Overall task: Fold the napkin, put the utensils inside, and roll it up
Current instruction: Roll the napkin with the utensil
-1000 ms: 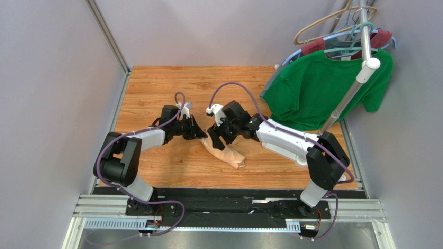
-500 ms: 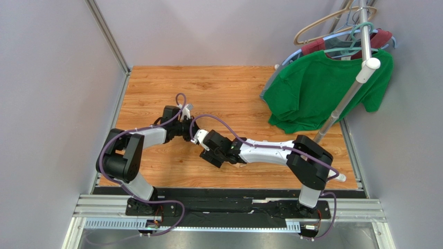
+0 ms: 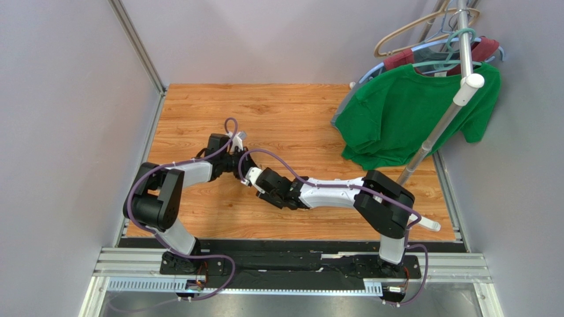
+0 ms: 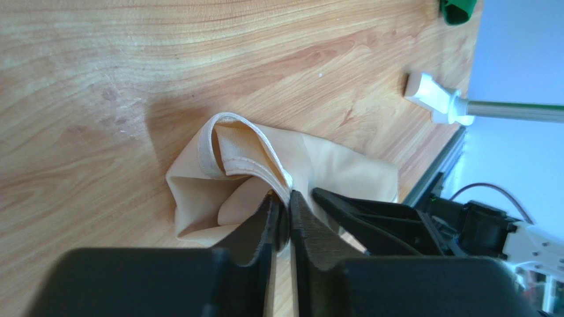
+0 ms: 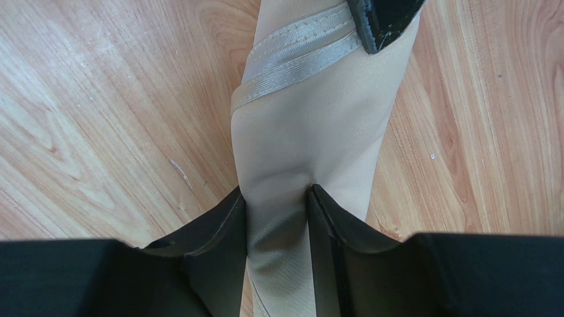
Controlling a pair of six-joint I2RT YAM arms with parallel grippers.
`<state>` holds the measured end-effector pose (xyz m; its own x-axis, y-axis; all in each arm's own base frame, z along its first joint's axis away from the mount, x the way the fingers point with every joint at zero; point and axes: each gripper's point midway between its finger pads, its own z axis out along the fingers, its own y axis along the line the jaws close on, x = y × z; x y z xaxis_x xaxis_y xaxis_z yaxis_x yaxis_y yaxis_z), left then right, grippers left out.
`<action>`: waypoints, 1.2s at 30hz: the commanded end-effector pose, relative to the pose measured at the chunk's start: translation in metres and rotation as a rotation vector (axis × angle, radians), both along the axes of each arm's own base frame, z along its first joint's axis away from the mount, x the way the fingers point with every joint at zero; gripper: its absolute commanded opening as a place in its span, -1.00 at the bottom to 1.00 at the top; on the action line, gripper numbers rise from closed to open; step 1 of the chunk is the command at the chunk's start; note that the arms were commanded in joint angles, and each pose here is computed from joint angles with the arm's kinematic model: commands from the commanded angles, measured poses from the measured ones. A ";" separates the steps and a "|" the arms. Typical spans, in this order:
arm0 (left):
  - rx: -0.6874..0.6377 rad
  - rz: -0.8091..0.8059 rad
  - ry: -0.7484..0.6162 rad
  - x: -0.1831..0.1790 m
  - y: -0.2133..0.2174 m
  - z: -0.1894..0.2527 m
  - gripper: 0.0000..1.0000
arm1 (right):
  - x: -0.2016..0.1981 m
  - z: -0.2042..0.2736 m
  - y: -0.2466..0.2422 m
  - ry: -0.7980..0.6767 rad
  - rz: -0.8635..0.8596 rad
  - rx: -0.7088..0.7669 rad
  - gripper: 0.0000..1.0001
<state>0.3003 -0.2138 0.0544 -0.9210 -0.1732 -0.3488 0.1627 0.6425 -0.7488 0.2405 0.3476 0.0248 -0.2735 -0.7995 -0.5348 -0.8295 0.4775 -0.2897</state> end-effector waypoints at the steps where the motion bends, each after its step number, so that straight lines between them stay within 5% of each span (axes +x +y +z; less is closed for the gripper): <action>1: -0.047 -0.016 -0.074 0.015 -0.009 0.023 -0.40 | -0.004 -0.016 -0.007 0.117 0.000 -0.022 -0.28; 3: -0.046 -0.004 -0.097 0.019 -0.008 0.031 -0.08 | -0.005 -0.014 -0.008 0.163 -0.006 0.001 -0.30; 6: -0.036 0.018 -0.142 0.027 -0.005 0.044 0.16 | -0.015 -0.014 -0.006 0.282 0.007 0.059 -0.33; 24: -0.021 0.036 -0.184 0.015 0.006 0.033 0.22 | -0.002 -0.001 -0.007 0.637 -0.013 0.343 -0.41; 36: -0.067 0.015 -0.226 0.016 0.000 0.038 0.22 | 0.003 -0.007 -0.016 0.639 -0.035 0.336 -0.35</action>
